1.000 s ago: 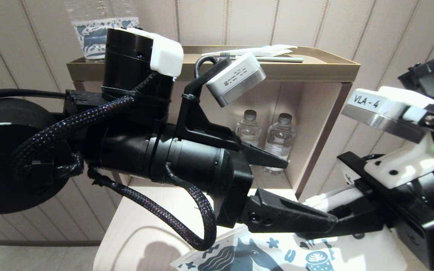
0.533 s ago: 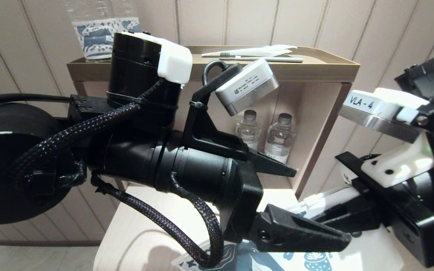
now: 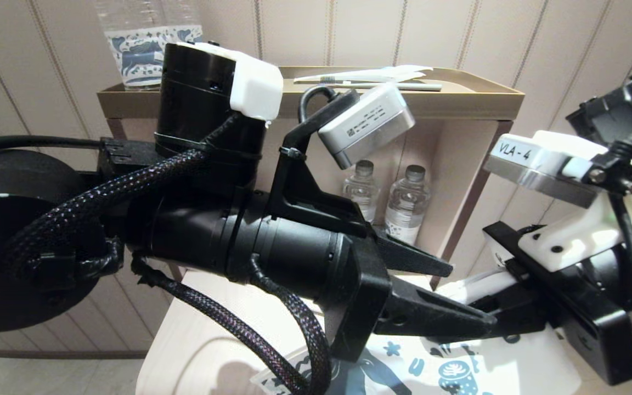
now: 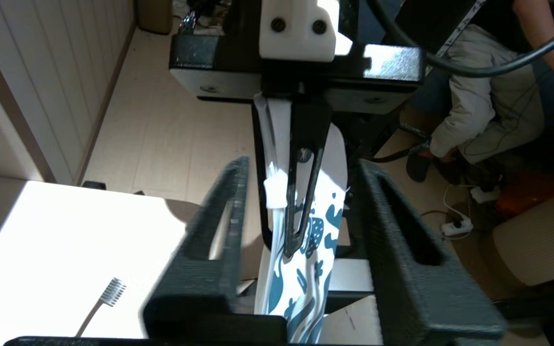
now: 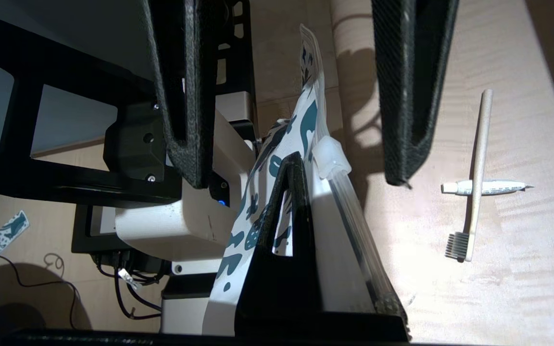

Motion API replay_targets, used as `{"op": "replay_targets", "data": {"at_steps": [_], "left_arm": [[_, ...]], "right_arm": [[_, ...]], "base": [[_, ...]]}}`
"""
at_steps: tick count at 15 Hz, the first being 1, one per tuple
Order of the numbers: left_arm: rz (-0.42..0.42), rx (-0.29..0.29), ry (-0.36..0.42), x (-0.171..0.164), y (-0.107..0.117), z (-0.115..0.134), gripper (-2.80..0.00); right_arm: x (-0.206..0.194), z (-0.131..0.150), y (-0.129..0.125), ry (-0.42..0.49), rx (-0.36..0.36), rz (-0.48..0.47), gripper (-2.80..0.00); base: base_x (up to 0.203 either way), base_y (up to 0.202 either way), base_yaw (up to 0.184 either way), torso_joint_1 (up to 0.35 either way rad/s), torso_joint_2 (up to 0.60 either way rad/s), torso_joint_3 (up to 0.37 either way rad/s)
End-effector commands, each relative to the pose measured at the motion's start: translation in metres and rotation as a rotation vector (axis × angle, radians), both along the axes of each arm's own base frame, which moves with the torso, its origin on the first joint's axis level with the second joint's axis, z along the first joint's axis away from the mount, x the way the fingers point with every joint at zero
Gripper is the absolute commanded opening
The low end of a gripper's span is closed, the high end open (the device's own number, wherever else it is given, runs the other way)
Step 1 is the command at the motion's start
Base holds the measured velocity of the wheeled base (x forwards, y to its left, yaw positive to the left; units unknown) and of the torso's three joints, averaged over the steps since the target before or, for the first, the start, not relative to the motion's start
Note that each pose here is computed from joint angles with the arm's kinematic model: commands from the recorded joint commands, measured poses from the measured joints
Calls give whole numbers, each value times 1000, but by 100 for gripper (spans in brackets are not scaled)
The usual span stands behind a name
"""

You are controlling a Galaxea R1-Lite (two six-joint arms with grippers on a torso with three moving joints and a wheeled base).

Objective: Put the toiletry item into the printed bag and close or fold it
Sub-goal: Open the storage bag

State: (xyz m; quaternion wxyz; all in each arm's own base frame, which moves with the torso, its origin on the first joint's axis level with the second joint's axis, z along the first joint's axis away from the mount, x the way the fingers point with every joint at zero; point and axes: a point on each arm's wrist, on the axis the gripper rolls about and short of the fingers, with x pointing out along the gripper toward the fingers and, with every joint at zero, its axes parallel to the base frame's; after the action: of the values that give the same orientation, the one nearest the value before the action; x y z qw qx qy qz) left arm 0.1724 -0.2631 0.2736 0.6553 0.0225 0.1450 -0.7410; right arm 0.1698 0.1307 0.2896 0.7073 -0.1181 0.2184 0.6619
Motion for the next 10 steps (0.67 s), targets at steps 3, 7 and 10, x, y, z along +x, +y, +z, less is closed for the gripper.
{"op": "replay_targets", "data": {"at_steps": [3,7,10], "left_arm": [[-8,-2,2,-2,1,1,-280],[-10,1,2,-2,0,-1,-280],[-4,5,2,-2,1,-2,-280]], "right_arm": [[2,-2,2,5,2,5,-280],[1,0,1,-2,8,6,-280],[-1,2,0,-11,12,5,-280]], "base": [[0,0,0,0,0,0],[0,0,0,0,0,0],[0,0,0,0,0,0]]}}
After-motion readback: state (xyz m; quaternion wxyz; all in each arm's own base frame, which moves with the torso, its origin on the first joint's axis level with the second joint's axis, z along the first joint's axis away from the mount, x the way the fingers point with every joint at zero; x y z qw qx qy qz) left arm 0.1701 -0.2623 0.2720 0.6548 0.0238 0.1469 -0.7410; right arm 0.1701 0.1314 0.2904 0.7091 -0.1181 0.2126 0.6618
